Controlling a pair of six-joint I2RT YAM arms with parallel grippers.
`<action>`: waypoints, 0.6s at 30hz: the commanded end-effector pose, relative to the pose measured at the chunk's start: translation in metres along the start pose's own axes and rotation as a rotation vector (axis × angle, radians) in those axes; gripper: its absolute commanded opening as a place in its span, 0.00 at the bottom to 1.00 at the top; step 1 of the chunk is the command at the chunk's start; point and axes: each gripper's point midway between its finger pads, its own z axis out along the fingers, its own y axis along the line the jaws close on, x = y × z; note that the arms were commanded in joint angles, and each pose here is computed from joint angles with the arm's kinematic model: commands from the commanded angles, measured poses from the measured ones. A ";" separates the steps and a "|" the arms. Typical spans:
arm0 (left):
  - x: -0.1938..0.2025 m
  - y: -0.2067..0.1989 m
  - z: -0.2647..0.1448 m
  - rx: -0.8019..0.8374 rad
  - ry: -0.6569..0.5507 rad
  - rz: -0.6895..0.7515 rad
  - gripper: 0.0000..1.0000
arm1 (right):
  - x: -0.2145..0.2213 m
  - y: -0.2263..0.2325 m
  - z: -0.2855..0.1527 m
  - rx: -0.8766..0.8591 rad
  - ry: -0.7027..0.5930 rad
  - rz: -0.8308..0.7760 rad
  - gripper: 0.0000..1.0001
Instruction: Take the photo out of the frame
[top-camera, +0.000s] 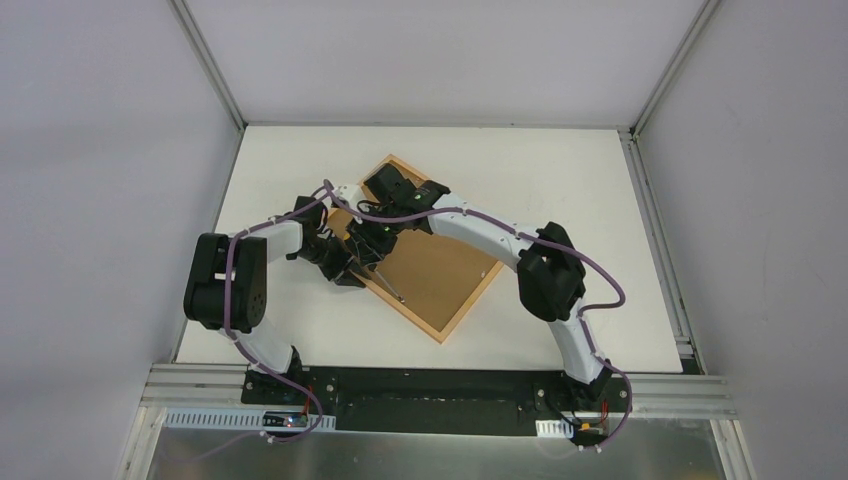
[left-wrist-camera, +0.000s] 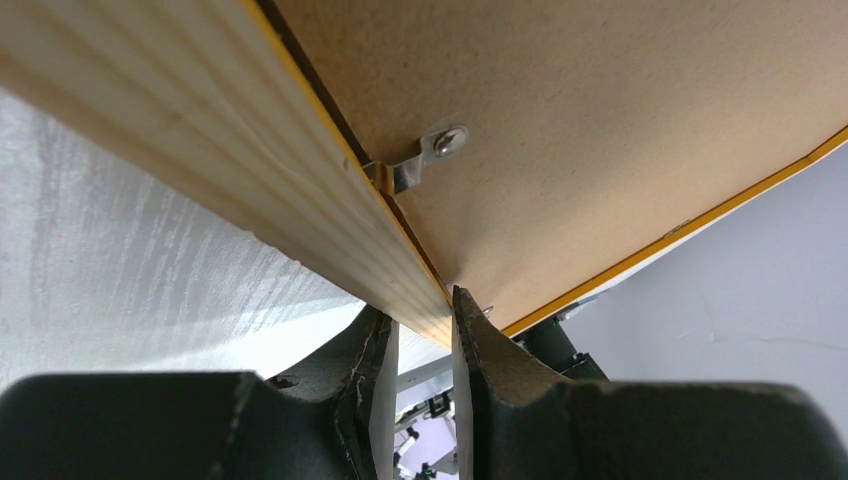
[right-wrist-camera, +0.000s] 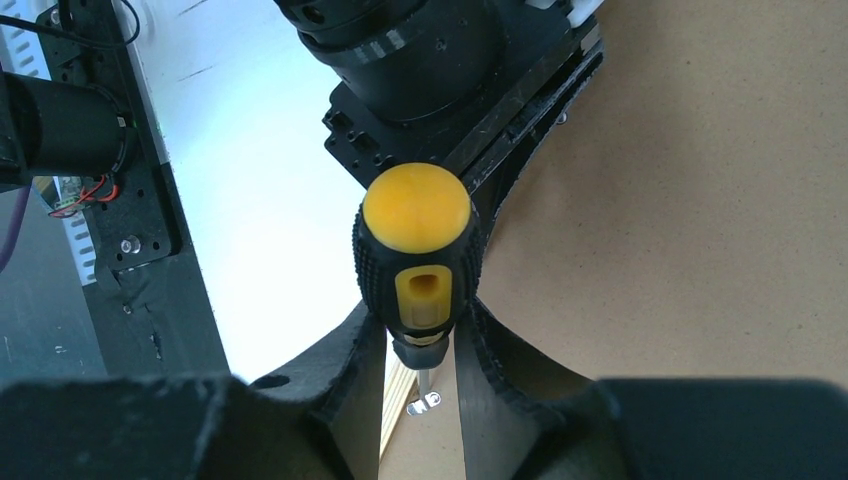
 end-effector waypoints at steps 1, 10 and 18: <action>-0.006 0.018 0.010 -0.072 -0.009 0.035 0.00 | 0.024 0.000 0.003 0.009 0.084 0.088 0.00; -0.005 0.023 0.011 -0.094 0.001 0.030 0.00 | 0.049 -0.001 0.000 0.040 0.178 0.168 0.00; -0.005 0.024 0.011 -0.095 0.007 0.034 0.00 | 0.040 -0.002 -0.012 0.069 0.160 0.102 0.00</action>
